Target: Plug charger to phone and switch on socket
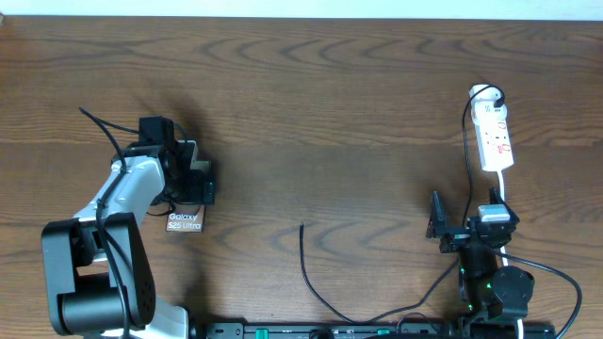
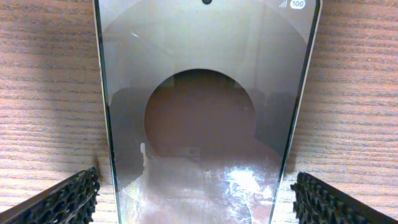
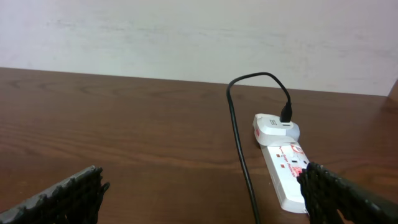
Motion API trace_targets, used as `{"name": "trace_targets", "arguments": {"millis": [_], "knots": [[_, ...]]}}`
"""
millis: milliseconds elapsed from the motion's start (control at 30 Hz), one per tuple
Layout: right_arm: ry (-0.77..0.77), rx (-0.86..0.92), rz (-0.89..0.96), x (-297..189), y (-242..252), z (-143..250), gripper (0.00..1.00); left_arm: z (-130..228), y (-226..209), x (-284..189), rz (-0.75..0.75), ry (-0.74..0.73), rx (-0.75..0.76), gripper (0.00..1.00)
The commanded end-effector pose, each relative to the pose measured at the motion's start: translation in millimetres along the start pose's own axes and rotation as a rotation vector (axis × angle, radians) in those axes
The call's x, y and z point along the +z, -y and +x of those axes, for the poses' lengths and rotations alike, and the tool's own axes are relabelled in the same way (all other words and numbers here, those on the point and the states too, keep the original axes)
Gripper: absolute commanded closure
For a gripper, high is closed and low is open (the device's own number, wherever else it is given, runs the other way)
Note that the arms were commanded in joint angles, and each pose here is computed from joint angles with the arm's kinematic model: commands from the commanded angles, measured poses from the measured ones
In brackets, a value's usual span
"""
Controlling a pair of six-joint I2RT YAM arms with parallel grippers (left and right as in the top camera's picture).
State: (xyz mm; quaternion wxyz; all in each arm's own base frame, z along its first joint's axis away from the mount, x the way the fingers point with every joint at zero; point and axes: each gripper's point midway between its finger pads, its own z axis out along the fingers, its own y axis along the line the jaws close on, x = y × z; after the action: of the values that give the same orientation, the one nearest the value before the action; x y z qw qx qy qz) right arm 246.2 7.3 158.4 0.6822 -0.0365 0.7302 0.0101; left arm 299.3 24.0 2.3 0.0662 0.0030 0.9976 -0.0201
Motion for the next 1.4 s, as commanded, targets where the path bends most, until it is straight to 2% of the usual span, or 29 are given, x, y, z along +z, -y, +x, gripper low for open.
{"name": "trace_targets", "arguments": {"millis": [0, 400, 1367], "knots": [[-0.005, 0.014, 0.011, -0.1, 2.4, 1.4, 0.01, -0.4, -0.1, -1.0, 0.008, -0.001, 0.004, 0.02], [-0.005, 0.014, 0.011, -0.1, 2.4, 1.4, 0.01, 0.6, -9.9, -1.2, -0.051, -0.007, -0.003, 0.02], [-0.005, 0.014, 0.011, -0.1, 2.4, 1.4, 0.01, -2.6, -2.1, -0.5, -0.049, 0.003, 0.025, 0.02]]}}
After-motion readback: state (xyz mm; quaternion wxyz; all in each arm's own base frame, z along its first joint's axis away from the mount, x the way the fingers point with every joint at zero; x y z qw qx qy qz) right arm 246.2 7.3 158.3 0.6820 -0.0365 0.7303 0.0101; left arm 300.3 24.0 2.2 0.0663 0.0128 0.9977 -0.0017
